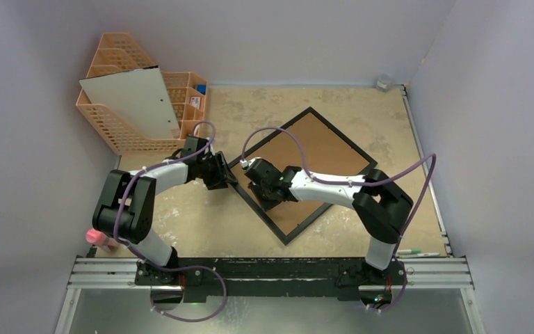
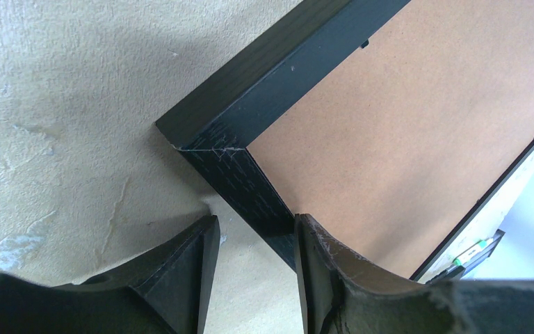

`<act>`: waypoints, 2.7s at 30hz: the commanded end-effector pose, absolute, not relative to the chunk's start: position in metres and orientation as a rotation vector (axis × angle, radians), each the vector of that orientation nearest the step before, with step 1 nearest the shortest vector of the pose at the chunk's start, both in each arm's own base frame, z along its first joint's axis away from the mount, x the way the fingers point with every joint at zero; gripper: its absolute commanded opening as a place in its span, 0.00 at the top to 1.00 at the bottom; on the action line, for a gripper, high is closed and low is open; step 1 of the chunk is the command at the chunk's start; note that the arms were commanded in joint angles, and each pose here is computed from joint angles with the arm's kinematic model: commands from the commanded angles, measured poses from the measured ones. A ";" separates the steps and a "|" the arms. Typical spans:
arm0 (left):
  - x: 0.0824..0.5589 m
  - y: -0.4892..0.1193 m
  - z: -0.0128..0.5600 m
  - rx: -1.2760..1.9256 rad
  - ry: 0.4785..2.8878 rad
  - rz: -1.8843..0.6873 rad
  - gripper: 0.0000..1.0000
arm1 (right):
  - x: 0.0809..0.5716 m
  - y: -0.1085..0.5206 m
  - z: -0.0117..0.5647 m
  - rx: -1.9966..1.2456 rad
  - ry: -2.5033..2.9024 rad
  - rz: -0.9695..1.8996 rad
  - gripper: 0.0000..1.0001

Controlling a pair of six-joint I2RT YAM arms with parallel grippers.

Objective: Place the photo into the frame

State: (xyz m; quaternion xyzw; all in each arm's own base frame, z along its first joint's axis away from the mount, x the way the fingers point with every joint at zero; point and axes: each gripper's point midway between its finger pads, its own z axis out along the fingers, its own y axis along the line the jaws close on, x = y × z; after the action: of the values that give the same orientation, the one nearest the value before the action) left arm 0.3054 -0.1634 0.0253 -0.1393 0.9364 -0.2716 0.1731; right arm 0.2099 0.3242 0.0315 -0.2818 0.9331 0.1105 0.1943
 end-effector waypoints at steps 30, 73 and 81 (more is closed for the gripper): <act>0.284 -0.138 -0.004 -0.430 2.764 -0.569 0.54 | 0.201 0.219 -0.037 -0.638 2.709 -0.648 0.96; 0.472 -0.197 0.060 -0.009 2.517 -0.621 0.20 | 0.282 0.062 0.070 0.991 2.381 0.088 0.09; 0.451 -0.206 0.032 0.028 2.593 -0.686 0.30 | 0.288 0.074 0.036 0.975 2.447 0.259 0.14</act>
State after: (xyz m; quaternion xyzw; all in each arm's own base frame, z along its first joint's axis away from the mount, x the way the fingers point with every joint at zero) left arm 0.4620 -0.1971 0.0396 -0.0125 0.9404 -0.2296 0.2506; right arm 0.2778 0.0574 0.0451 0.3761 0.8910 0.0401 0.2512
